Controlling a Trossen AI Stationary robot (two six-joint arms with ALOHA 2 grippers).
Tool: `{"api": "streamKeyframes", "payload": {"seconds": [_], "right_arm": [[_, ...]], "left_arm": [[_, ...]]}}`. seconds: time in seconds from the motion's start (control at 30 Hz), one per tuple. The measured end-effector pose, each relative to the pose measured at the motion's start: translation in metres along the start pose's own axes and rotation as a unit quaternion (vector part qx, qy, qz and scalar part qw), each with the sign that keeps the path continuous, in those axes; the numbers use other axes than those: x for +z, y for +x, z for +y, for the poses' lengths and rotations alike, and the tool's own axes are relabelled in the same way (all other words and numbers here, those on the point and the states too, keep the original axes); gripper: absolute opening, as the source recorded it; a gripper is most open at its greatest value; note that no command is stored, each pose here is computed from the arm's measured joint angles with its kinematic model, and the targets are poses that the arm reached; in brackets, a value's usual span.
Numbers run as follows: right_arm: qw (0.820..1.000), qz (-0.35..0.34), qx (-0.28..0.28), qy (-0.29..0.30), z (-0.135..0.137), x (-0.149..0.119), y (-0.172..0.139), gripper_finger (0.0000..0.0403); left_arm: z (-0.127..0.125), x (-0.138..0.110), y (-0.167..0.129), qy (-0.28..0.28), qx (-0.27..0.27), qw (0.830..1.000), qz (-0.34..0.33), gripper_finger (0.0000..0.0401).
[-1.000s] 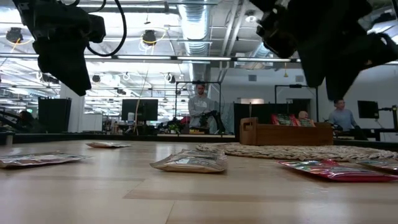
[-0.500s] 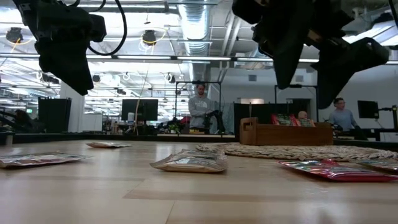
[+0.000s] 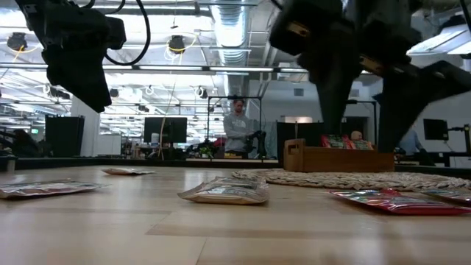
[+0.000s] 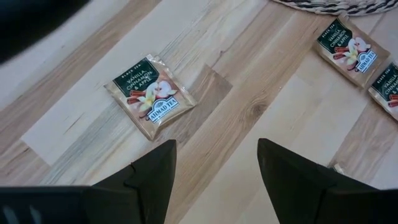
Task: Pick & Place Tea
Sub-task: Put the red tea pack into the middle compartment of the brown organizer
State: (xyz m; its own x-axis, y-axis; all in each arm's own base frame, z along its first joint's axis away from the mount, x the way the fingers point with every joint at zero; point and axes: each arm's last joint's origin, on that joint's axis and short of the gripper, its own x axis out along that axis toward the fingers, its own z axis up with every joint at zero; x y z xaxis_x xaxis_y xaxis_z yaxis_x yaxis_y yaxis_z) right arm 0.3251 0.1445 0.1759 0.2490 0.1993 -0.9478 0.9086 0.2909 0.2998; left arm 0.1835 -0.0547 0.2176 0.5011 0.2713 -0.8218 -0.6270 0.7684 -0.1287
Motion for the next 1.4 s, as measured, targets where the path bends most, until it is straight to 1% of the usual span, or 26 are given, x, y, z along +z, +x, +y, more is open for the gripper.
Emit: {"api": "streamKeyframes", "payload": {"seconds": [0.03,0.1,0.17,0.33,0.43,0.53,0.8,0.93,1.13,1.23,1.4], "right_arm": [[1.0,0.011,0.003,-0.001,0.002,-0.001,0.005,0.026],[1.0,0.016,-0.024,0.001,-0.003,-0.002,0.015,0.026],[1.0,0.016,-0.02,0.003,0.0,-0.001,0.022,0.026],[0.999,0.017,-0.033,0.011,-0.001,0.004,0.034,0.026],[0.999,0.018,-0.036,0.017,-0.001,0.005,0.038,0.026],[0.998,0.02,-0.05,0.026,-0.003,0.006,0.041,0.026],[0.998,0.022,-0.051,0.033,-0.003,0.007,0.046,0.0258],[0.997,0.017,-0.06,0.041,-0.004,0.007,0.046,0.0237],[0.997,0.015,-0.064,0.031,-0.006,0.007,0.047,0.0177],[0.998,0.011,-0.054,0.024,-0.004,0.007,0.047,0.0154],[0.998,0.009,-0.054,0.027,-0.004,0.008,0.047,0.0142]], "left_arm": [[0.0,0.0,0.0,0.0,0.0,1.0,0.0,0.0218],[0.0,0.0,0.0,0.001,0.001,1.0,0.0,0.0218],[0.001,0.0,0.0,0.003,0.004,1.0,-0.001,0.0218],[0.001,0.0,0.0,0.006,0.009,1.0,0.0,0.0218],[0.002,-0.001,0.0,0.008,0.01,1.0,0.0,0.0218],[0.002,-0.001,0.0,0.009,0.012,1.0,-0.001,0.0218],[0.002,0.0,0.0,0.018,0.015,1.0,-0.004,0.0218],[0.002,0.0,0.0,0.018,0.018,1.0,-0.009,0.0218],[0.003,0.0,0.0,0.018,0.021,1.0,-0.014,0.0218],[0.003,0.0,0.0,0.018,0.021,1.0,-0.014,0.0218],[0.003,0.0,0.0,0.019,0.022,0.999,-0.014,0.0218]]}}
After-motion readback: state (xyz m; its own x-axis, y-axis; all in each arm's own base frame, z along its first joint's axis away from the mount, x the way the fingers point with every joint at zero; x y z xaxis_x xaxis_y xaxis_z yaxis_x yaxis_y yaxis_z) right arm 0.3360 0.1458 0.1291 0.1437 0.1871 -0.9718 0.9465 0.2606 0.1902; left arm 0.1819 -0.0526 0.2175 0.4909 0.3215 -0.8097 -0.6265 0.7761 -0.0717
